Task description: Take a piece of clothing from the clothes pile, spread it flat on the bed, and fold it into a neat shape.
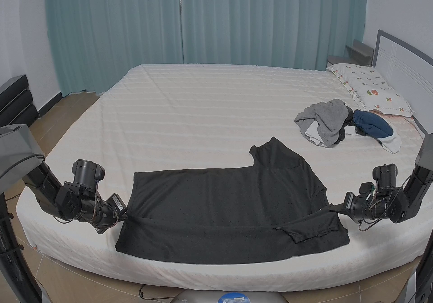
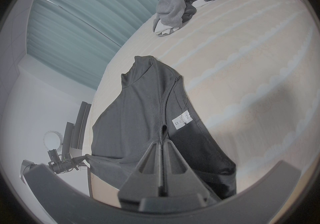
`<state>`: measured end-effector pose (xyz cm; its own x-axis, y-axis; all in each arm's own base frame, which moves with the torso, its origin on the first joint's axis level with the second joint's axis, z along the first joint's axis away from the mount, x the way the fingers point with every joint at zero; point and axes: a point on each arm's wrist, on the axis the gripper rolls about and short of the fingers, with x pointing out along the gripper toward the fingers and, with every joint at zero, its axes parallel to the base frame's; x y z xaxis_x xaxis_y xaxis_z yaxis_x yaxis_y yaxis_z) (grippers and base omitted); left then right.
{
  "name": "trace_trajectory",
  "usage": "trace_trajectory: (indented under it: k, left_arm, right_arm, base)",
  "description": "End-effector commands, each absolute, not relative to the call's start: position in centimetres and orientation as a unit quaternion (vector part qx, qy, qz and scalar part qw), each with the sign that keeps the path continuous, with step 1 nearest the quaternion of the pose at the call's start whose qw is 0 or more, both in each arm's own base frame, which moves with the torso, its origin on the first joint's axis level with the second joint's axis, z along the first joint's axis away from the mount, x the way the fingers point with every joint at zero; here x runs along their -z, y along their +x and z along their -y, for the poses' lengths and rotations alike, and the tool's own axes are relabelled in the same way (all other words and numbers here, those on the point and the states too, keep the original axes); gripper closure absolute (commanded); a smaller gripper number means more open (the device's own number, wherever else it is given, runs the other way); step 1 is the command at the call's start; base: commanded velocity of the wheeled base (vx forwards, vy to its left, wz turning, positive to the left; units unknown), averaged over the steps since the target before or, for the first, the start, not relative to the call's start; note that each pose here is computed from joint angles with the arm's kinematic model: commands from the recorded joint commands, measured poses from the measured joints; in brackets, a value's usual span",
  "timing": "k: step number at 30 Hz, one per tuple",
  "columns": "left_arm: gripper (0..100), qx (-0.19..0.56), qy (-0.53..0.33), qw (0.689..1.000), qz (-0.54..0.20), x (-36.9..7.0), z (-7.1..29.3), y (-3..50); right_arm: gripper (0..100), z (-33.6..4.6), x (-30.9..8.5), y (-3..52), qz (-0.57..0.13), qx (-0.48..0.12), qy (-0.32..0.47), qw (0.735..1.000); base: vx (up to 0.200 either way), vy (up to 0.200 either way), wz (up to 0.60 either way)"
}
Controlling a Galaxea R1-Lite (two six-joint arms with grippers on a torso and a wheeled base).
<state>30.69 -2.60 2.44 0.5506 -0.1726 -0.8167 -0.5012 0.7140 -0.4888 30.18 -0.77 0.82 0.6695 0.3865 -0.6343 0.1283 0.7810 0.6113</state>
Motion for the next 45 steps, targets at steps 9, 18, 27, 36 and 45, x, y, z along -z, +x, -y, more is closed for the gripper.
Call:
trace_trajectory:
  k: [9,18,27,36,45]
  left_arm:
    - [0,-0.107,-0.363,0.795,-0.475,-1.3,2.7,31.4]
    - [0,-0.119,-0.387,0.793,-0.456,-2.5,1.4,31.1]
    - [0,-0.096,-0.431,0.776,-0.451,-4.4,0.9,28.6]
    - [0,-0.078,-0.477,0.741,-0.465,-4.2,1.0,27.8]
    - [0,-0.065,-0.483,0.735,-0.472,-3.7,1.1,27.4]
  right_arm:
    - [0,0.3,1.2,31.3,-0.419,-0.076,0.322,0.846]
    - [0,0.3,-3.0,29.7,-0.380,-0.068,0.360,0.849]
    - [0,-2.8,-4.3,24.5,-0.424,-0.044,0.444,0.788]
    - [0,-5.2,-2.3,23.6,-0.462,0.022,0.466,0.754]
    - [0,-6.5,-0.3,24.8,-0.432,0.043,0.453,0.778]
  base:
    - [0.000,0.000,0.00]
    - [0.000,0.000,0.00]
    - [0.000,0.000,0.00]
    - [0.000,0.000,0.00]
    - [0.000,0.000,0.00]
